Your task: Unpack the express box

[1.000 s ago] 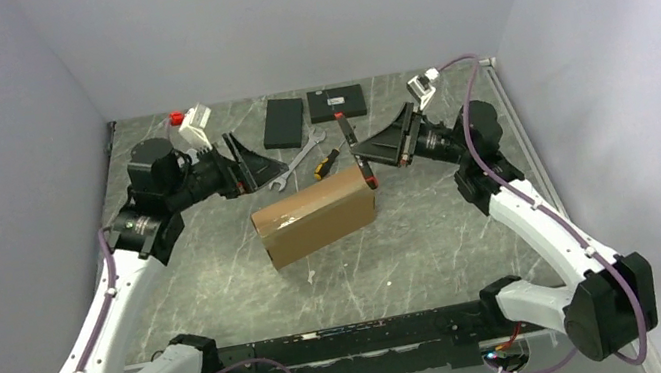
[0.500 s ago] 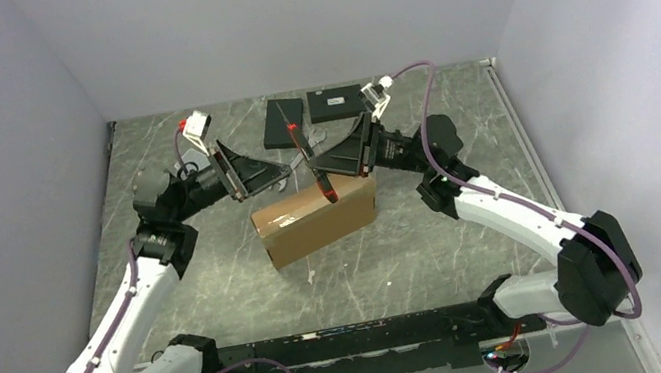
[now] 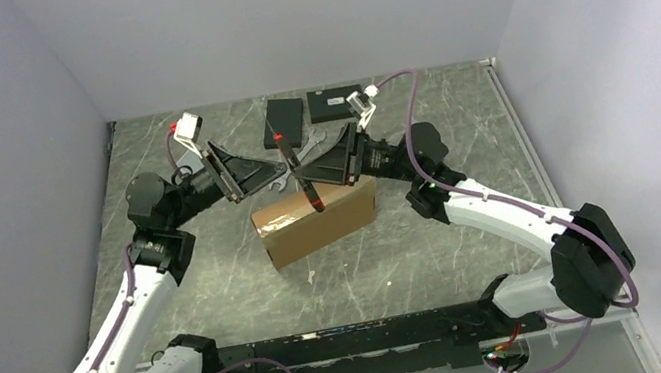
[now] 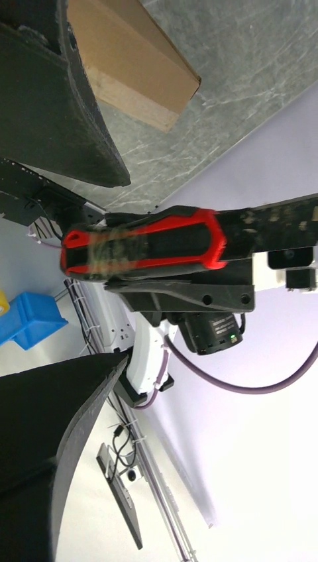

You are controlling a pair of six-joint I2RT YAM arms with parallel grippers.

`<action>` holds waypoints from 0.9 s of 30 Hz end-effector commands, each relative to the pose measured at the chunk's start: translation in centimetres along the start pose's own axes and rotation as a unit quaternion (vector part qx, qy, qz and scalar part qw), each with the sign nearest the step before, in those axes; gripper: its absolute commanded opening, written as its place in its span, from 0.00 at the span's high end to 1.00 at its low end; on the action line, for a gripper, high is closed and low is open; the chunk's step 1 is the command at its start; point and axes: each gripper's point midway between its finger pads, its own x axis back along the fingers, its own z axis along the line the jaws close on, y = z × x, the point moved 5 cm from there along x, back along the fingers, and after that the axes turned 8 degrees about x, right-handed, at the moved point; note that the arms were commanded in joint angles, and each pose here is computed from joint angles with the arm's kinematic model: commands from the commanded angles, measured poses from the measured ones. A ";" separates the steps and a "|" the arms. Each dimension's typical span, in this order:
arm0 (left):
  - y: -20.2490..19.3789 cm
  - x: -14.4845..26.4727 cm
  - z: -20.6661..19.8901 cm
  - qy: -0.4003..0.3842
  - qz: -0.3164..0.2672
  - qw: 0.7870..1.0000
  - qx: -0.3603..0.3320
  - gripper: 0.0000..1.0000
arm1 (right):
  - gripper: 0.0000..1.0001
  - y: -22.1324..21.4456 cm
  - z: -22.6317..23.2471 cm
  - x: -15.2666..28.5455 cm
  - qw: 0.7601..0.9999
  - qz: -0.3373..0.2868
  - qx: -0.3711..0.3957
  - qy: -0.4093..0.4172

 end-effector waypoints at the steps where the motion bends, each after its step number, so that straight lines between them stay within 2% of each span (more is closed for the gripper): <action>1: 1.5 -0.7 -1.2 -0.004 -0.019 1.000 -0.017 0.01 | 1.00 1.3 1.8 -1.2 0.999 -0.020 0.040 0.025; 5: 2.0 -1.1 -0.9 0.004 -0.026 1.000 -0.008 0.08 | 1.00 0.7 1.5 -2.0 0.999 -0.006 0.034 0.026; 8: 2.2 -1.2 -0.1 0.026 -0.035 0.999 0.006 0.20 | 1.00 0.3 1.6 -2.2 0.999 0.001 0.041 0.027; 10: 2.3 -1.3 0.7 0.049 -0.041 0.998 0.018 0.31 | 1.00 0.2 1.4 -2.1 0.999 -0.001 0.051 0.012; 13: 2.4 -1.3 1.7 0.068 -0.049 0.996 0.037 0.53 | 0.99 -0.1 0.9 -2.0 0.998 -0.002 0.063 -0.024; 16: 2.5 -1.5 2.4 0.077 -0.055 0.993 0.063 0.81 | 0.90 -0.3 0.6 -1.9 0.997 -0.003 0.069 -0.046; 18: 2.6 -1.6 2.6 0.083 -0.058 0.992 0.078 0.96 | 0.81 -0.4 0.4 -1.8 0.996 -0.001 0.075 -0.057; 19: 2.7 -1.7 2.8 0.087 -0.059 0.991 0.085 1.00 | 0.76 -0.4 0.2 -1.7 0.995 -0.002 0.080 -0.066; 22: 3.0 -2.0 3.1 0.102 -0.060 0.986 0.114 1.00 | 0.55 -0.3 -0.5 -1.0 0.989 -0.004 0.098 -0.108; 23: 3.1 -2.1 3.3 0.108 -0.060 0.985 0.124 1.00 | 0.45 -0.3 -0.8 -0.7 0.986 -0.003 0.107 -0.125; 26: 3.3 -2.4 4.0 0.128 -0.063 0.976 0.167 1.00 | 0.08 -0.1 -1.4 0.3 0.971 -0.004 0.160 -0.175; 27: 3.4 -2.5 4.0 0.130 -0.064 0.972 0.187 1.00 | 0.01 -0.3 -1.4 0.7 0.964 -0.005 0.186 -0.192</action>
